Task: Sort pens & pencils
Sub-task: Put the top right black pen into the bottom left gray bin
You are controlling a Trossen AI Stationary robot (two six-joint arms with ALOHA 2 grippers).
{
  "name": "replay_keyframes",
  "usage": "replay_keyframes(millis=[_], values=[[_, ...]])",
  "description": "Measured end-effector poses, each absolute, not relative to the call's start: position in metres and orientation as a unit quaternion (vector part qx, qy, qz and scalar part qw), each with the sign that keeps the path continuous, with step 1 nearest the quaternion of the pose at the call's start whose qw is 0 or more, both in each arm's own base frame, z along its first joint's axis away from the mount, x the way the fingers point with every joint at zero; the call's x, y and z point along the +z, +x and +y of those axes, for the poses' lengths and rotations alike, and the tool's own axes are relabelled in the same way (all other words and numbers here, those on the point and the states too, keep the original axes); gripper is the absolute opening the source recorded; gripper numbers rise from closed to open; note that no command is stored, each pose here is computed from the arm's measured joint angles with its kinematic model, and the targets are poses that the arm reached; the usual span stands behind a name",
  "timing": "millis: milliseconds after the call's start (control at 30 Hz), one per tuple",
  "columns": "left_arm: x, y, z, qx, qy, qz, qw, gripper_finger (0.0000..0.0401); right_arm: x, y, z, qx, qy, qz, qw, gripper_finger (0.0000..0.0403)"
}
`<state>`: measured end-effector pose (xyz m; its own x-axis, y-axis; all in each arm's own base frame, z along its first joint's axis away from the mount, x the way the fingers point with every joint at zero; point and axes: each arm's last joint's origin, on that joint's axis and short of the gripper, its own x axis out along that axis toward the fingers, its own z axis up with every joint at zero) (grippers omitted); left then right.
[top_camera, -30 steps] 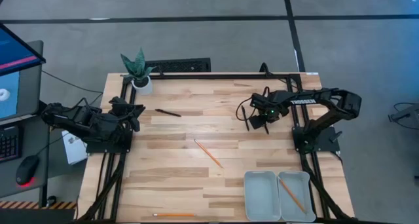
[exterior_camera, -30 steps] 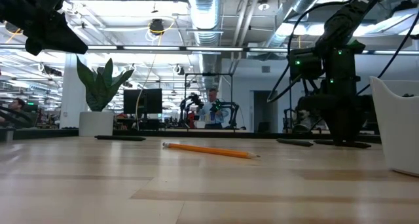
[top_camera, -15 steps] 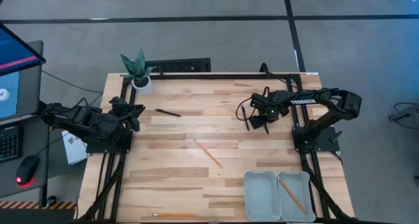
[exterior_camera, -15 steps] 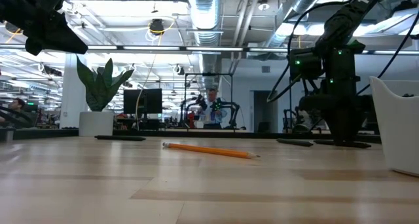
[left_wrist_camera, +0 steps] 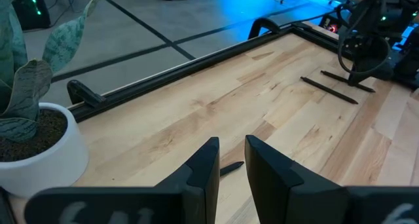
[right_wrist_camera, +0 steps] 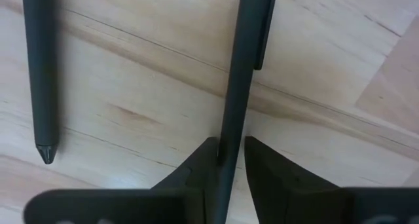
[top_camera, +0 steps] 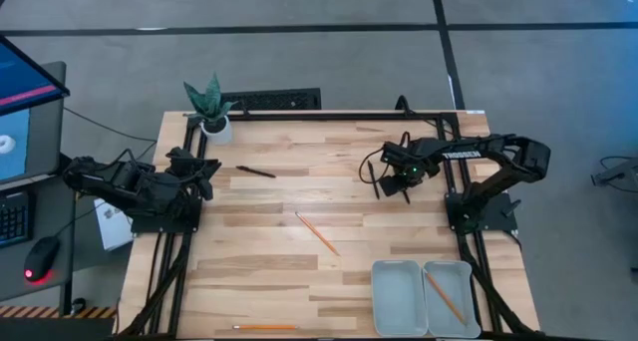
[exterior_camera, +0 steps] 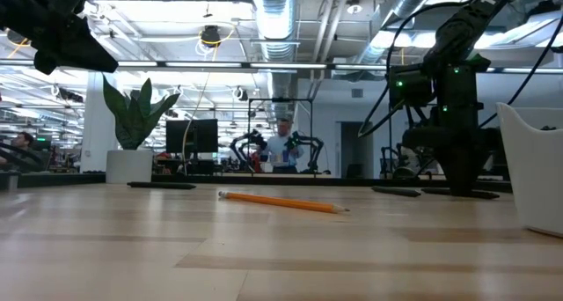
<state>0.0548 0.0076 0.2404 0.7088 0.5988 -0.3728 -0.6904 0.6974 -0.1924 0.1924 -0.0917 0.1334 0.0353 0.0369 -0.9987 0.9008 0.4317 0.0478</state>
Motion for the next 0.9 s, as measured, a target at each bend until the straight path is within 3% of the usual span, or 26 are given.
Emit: replay_keyframes(millis=[900], values=[[0.2403,0.0548,0.0076,0.354,-0.161,0.142,0.91,0.0064,0.1334,0.1923,-0.0917,-0.359,0.394,0.595,0.601,0.0063]])
